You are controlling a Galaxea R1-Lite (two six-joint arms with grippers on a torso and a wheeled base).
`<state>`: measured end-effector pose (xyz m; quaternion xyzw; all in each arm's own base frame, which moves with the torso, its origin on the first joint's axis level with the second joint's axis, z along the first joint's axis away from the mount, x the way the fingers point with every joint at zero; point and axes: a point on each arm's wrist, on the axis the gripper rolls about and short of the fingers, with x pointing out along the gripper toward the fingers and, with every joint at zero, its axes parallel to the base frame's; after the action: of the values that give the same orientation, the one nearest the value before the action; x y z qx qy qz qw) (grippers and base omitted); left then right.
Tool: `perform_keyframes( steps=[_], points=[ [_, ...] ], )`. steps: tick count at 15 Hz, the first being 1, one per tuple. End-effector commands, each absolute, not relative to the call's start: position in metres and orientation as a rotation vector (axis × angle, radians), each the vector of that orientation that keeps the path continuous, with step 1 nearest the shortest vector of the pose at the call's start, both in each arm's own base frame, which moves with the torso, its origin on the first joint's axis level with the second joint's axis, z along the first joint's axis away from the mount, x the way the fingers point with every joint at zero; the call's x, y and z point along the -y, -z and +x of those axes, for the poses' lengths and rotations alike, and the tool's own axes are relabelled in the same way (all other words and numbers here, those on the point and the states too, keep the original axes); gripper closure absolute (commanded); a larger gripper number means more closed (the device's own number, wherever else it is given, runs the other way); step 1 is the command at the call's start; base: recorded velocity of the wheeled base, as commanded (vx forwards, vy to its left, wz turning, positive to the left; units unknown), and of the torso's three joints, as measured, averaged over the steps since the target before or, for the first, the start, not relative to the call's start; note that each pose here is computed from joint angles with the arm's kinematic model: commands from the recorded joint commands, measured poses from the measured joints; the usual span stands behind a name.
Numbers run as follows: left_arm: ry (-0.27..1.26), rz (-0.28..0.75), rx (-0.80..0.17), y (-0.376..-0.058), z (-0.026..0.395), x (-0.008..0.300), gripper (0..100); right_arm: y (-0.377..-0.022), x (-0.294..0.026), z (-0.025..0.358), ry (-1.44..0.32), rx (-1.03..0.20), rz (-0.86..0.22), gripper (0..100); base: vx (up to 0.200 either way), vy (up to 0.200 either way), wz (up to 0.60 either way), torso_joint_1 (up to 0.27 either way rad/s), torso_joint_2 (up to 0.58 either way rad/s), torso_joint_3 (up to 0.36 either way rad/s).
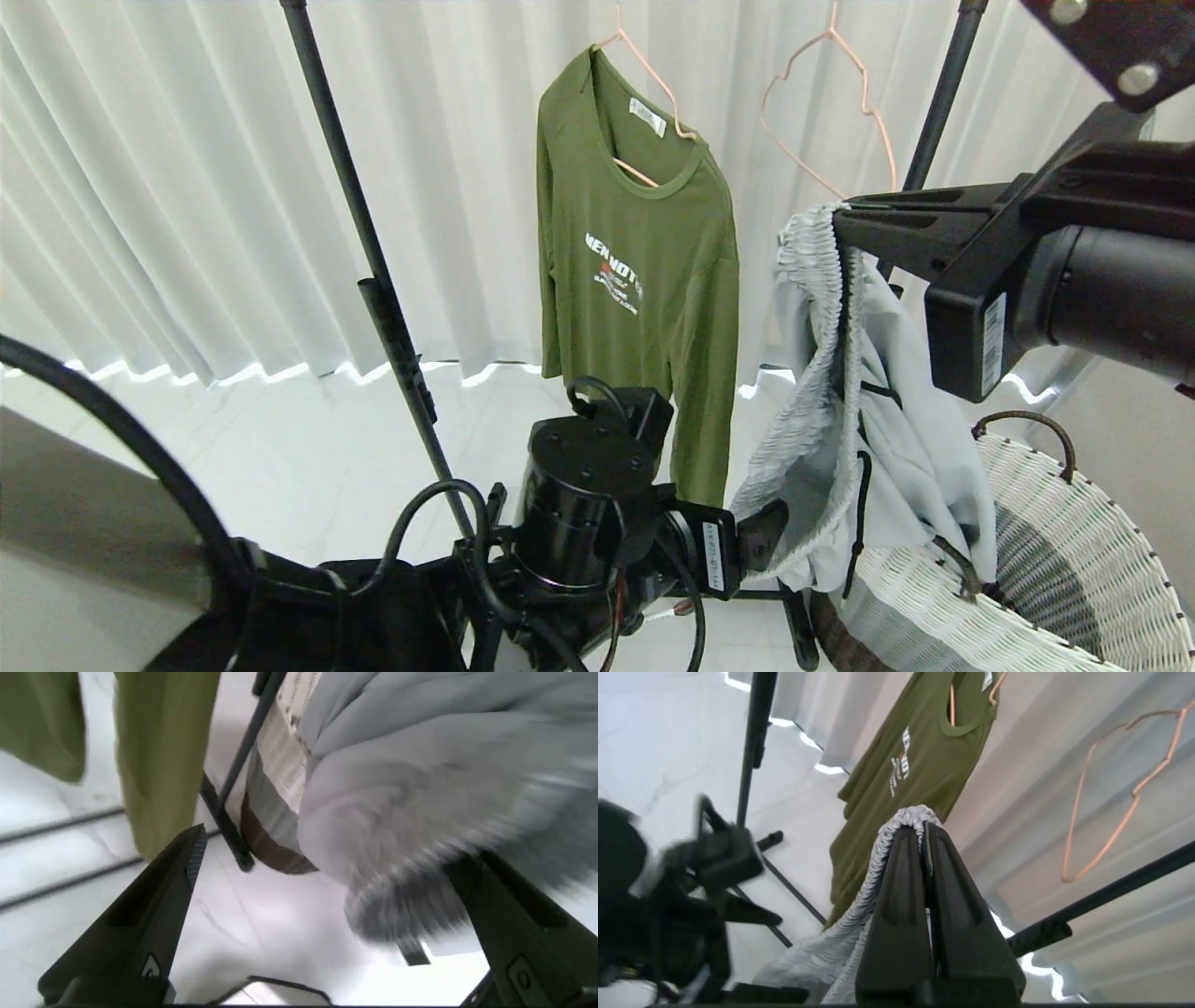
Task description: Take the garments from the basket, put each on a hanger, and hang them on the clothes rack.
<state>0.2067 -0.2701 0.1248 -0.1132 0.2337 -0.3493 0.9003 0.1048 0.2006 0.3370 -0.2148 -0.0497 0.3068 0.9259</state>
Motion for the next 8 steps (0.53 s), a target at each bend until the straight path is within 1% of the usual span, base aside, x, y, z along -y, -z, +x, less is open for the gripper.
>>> perform_keyframes(
  steps=[1, 3, 8],
  points=[
    [0.687, -0.205, -0.544, -0.098, 0.214, 0.279, 0, -0.339, -0.2, 0.102, -0.636, 0.107, -0.43, 100, 0.0, 0.0, 0.0, 0.0, 0.0, 0.0],
    [0.659, -0.182, -0.571, -0.088, 0.211, 0.275, 0, -0.341, -0.198, 0.102, -0.634, 0.109, -0.415, 100, 0.0, 0.0, 0.0, 0.0, 0.0, 0.0],
    [0.628, -0.172, -0.557, -0.088, 0.204, 0.27, 0, -0.342, -0.197, 0.101, -0.634, 0.102, -0.387, 100, 0.0, 0.0, 0.0, 0.0, 0.0, 0.0]
  ],
)
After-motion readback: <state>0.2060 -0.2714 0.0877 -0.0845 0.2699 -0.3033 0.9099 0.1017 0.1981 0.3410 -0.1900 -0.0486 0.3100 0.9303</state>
